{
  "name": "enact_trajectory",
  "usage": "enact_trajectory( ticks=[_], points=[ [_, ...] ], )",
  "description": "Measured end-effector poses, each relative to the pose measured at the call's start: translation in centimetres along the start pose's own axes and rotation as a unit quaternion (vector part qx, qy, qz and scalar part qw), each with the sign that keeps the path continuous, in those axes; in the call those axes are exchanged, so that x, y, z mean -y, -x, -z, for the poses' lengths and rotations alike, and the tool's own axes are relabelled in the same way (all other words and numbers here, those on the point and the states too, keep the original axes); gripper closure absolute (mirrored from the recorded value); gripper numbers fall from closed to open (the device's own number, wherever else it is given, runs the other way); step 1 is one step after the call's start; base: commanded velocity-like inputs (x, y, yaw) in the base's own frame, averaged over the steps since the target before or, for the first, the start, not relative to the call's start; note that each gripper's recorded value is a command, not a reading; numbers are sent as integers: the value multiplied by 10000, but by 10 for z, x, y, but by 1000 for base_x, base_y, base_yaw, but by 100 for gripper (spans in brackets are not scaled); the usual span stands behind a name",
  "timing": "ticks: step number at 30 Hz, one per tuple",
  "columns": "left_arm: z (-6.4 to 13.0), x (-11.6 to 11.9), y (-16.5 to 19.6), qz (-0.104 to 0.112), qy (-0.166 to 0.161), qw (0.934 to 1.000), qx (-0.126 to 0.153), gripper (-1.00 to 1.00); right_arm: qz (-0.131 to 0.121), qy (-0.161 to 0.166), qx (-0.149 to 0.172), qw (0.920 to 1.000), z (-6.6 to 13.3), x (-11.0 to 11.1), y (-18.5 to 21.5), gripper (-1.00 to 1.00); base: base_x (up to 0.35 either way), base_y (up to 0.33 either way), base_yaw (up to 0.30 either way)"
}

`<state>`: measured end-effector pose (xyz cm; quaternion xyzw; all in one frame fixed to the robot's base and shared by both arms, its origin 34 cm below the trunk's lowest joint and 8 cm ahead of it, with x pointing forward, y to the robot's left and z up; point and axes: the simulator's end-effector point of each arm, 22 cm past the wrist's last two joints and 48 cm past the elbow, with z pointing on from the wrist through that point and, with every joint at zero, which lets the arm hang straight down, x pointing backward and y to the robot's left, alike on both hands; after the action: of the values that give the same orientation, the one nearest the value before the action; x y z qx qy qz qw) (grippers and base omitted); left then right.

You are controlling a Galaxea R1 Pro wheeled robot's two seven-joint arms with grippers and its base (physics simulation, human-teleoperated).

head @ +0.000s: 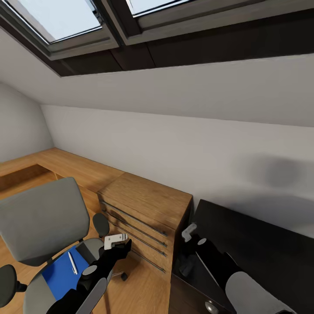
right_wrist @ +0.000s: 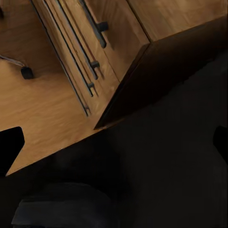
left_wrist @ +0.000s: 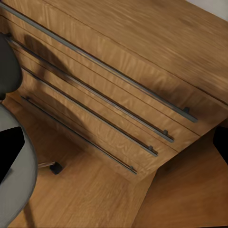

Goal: In the bedroom, organize the workspace by keeping the computer under the desk, ensuring the monitor is on the desk, placing the keyboard on the desk next to the monitor, placing the mouse on the desk next to the keyboard, moving the folder from the swivel chair onto the desk next to the mouse, stacking the notebook on top of the folder with the pen on top of the notebook, and positioning the swivel chair next to the desk.

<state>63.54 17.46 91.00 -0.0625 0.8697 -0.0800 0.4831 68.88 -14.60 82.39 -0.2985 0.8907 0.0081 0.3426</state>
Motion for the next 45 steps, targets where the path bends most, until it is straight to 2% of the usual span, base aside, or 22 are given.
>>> enact_trajectory(
  ticks=[6,8,15,16,23,29,33,45],
  points=[
    [0,0,0,1,0,10000,2,-100,-219,-350,172,9990,11,10,20,-100,0,0,0],
    [0,0,0,-2,2,10000,5,-100,-441,-371,168,9982,17,8,23,-100,0,0,0],
    [0,0,1,-7,4,10000,20,-100,-914,-324,186,9951,28,4,35,-100,0,0,0],
    [0,-1,1,-6,8,10000,23,-100,-1303,-675,262,9888,37,19,41,-100,0,0,0],
    [0,-1,1,-6,9,10000,28,-100,-1944,-1471,335,9693,52,49,35,-100,0,0,0],
    [0,-1,1,-17,11,10000,34,-100,-2374,-1827,519,9527,70,55,32,-100,0,0,0],
    [0,-1,1,-19,12,10000,34,-100,-2446,-1855,545,9502,73,54,29,-100,-5,0,0],
    [0,-1,1,-18,10,10000,33,-100,-2472,-1855,589,9492,75,53,31,-100,-97,5,0]
  ],
)
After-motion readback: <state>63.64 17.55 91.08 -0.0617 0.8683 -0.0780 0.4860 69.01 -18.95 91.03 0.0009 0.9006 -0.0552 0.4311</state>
